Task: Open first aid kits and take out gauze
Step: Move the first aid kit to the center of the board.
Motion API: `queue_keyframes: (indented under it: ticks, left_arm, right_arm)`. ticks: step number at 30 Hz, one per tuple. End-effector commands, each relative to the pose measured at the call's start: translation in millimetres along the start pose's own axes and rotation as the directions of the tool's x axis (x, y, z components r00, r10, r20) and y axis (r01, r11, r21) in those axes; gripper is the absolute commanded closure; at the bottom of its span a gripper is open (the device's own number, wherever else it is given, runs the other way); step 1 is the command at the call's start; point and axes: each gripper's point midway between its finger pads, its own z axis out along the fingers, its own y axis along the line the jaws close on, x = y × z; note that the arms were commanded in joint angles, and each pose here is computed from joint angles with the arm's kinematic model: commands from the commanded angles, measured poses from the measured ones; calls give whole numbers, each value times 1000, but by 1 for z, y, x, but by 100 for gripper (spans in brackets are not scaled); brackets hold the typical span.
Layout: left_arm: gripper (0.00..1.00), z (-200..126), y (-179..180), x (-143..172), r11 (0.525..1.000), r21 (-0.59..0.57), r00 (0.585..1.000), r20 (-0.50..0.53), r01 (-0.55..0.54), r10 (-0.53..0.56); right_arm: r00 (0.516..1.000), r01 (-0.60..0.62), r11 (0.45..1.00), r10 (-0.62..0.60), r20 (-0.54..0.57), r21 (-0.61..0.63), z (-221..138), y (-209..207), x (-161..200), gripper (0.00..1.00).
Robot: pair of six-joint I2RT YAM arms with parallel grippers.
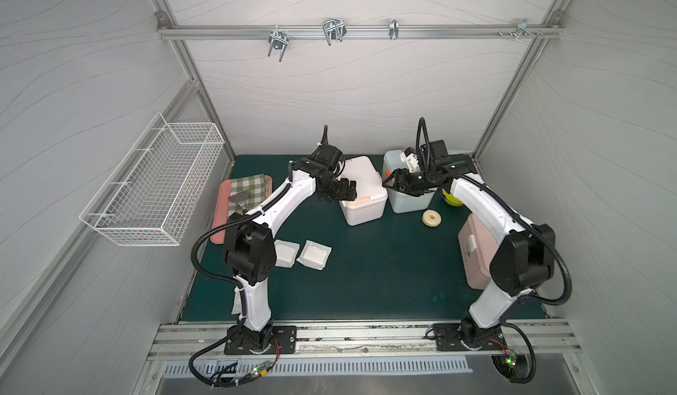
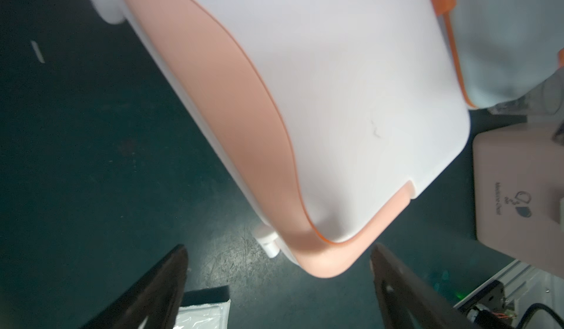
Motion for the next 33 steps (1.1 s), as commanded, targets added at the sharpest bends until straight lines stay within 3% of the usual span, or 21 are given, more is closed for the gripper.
queue_keyframes:
  ticks: [1,5,14,23,33]
  left_arm:
    - [6,-15,5,-30,990,110,992,83,88,-97]
    - [6,1,11,-40,971,182,984,62,152,-166]
    - [7,30,-3,-37,955,248,986,12,160,-168]
    - [7,21,-43,11,953,277,993,-32,121,-116]
    - [7,-10,-79,85,951,297,995,-56,90,-77]
  right_arm:
    - [999,-23,1000,23,-47,-17,14,-5,-1,36]
    - [996,-44,999,43,-77,-5,32,-12,-4,36]
    - [981,5,1000,-7,-194,-11,60,-1,28,33]
    - [960,94,995,-102,-260,-42,56,29,77,34]
    - [946,117,991,-133,-295,-70,15,52,145,33]
